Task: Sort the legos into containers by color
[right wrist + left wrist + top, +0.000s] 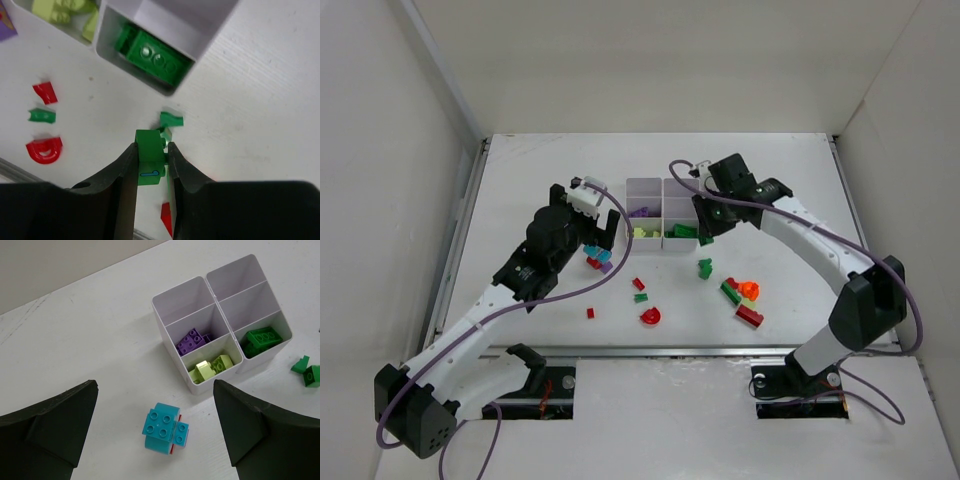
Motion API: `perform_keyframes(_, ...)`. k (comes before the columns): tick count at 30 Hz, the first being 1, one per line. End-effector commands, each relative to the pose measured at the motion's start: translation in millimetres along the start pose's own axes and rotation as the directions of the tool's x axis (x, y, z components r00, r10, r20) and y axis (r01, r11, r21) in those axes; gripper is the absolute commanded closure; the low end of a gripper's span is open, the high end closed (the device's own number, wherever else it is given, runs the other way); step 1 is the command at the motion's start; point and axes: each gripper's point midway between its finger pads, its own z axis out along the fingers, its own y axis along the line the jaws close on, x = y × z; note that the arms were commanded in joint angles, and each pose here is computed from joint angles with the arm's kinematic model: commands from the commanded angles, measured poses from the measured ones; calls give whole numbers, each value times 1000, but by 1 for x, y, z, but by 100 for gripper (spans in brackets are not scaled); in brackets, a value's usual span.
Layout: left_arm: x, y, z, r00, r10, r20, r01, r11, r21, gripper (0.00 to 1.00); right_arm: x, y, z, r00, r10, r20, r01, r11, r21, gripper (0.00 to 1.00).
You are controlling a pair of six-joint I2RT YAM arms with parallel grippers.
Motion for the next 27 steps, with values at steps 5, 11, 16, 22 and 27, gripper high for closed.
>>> perform_keyframes(5,-16,-1,2,998,-20,58,19,1000,4,0,-81,23,12,964,-151,217,137,988,78,100)
perform_keyframes(11,-16,-1,2,998,-29,58,29,1000,5,0,-96,34,22,946,-183,268,162,982,101,100)
perform_keyframes(16,-16,-1,2,998,-29,58,29,1000,5,0,-93,37,44,953,-185,240,170,982,81,100)
perform_keyframes(22,-16,-1,2,998,-29,58,29,1000,5,0,-87,40,67,962,-176,210,167,984,60,100)
perform_keyframes(27,-16,-1,2,998,-29,58,29,1000,5,0,-83,39,73,965,-167,200,157,985,67,100)
